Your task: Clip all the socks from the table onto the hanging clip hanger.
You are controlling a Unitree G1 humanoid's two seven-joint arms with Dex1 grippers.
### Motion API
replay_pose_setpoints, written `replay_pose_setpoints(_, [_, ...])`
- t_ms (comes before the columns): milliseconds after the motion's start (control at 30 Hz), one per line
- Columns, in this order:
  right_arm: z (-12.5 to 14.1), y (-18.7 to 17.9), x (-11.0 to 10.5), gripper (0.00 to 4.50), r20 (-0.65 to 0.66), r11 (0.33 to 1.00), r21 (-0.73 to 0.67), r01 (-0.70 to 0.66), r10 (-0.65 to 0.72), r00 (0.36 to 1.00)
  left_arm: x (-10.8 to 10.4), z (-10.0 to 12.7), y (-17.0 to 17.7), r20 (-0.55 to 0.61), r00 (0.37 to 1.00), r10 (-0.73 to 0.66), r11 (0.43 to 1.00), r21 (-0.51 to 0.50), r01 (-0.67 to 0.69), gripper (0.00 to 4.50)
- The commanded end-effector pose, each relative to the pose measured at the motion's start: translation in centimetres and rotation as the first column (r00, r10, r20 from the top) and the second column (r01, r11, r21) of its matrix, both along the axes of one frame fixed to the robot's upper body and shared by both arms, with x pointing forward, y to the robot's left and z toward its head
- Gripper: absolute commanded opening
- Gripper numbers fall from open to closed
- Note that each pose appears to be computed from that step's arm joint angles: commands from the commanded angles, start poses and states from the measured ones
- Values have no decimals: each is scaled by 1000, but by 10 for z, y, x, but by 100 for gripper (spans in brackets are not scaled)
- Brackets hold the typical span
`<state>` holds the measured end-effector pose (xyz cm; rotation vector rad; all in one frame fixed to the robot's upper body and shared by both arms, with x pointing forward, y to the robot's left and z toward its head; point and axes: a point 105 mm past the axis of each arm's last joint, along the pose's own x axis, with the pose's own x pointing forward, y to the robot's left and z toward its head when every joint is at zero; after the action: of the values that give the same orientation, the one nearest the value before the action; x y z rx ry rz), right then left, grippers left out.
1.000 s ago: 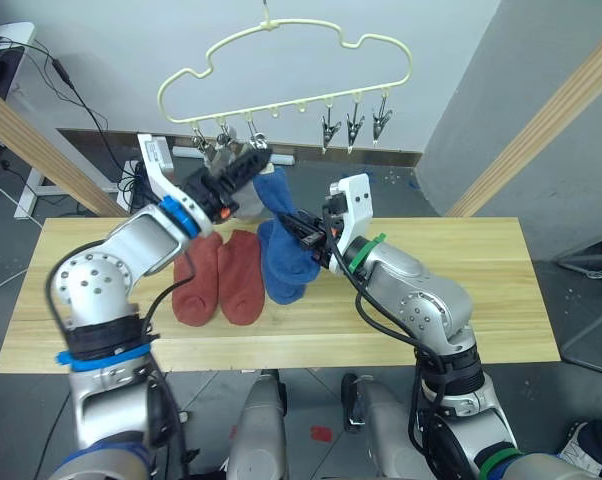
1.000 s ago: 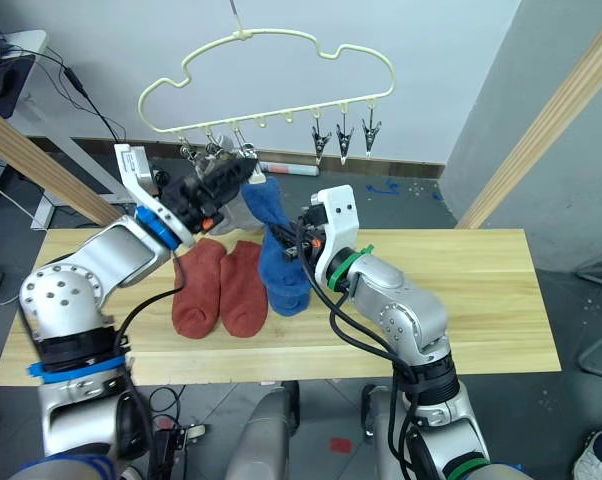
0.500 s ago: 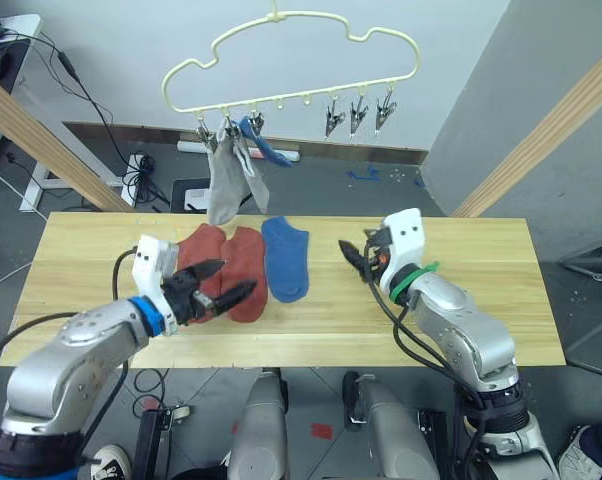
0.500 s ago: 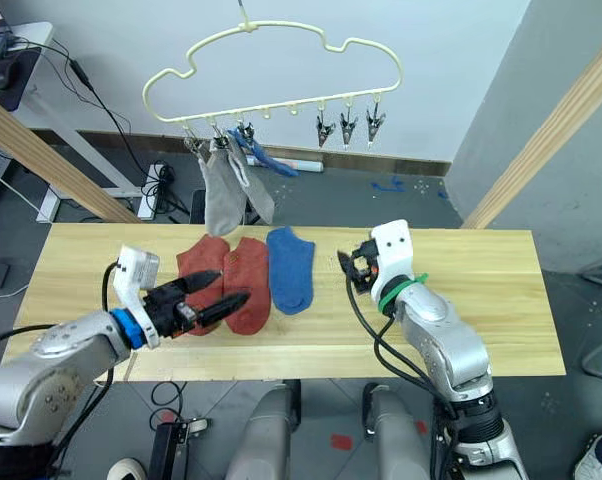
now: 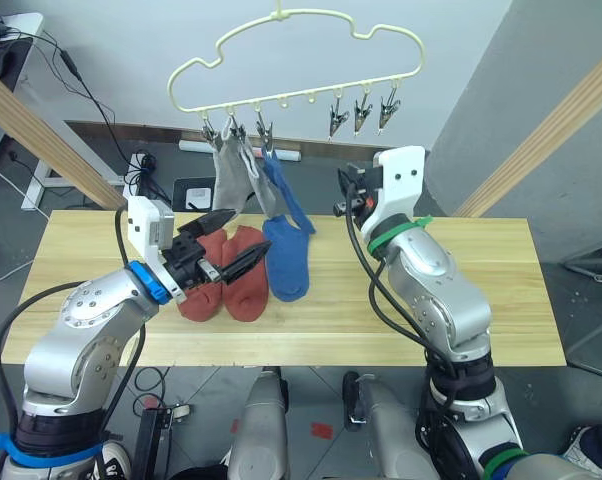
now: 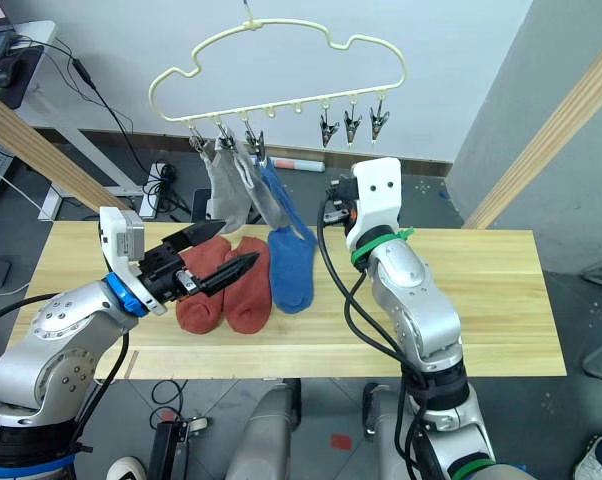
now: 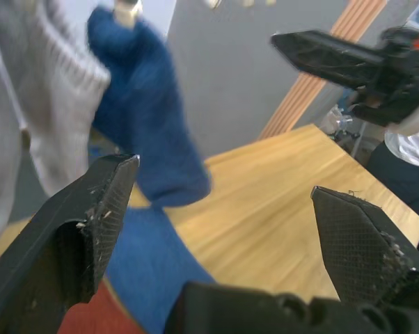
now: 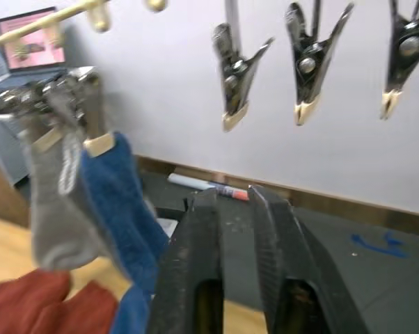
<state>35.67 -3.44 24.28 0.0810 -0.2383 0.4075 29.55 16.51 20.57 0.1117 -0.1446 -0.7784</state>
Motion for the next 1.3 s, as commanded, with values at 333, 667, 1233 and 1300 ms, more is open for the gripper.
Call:
replay_pose_setpoints(333, [32, 7, 17, 86, 96, 997, 74, 4, -11, 995, -7, 13, -7, 60, 998, -9, 1000, -6, 10, 450])
replay_pose_setpoints(667, [40, 15, 14, 173, 120, 997, 77, -16, 6, 993, -8, 10, -6, 62, 998, 10, 1000, -6, -10, 450])
replay_pose_setpoints(1233, [63, 34, 20, 173, 162, 992, 108, -66, 48, 986, -12, 18, -8, 84, 997, 3, 999, -42, 0, 450])
replay_pose_setpoints(1300, [61, 34, 21, 173, 160, 993, 97, -64, 48, 986, -12, 18, -8, 82, 997, 4, 999, -42, -1, 450])
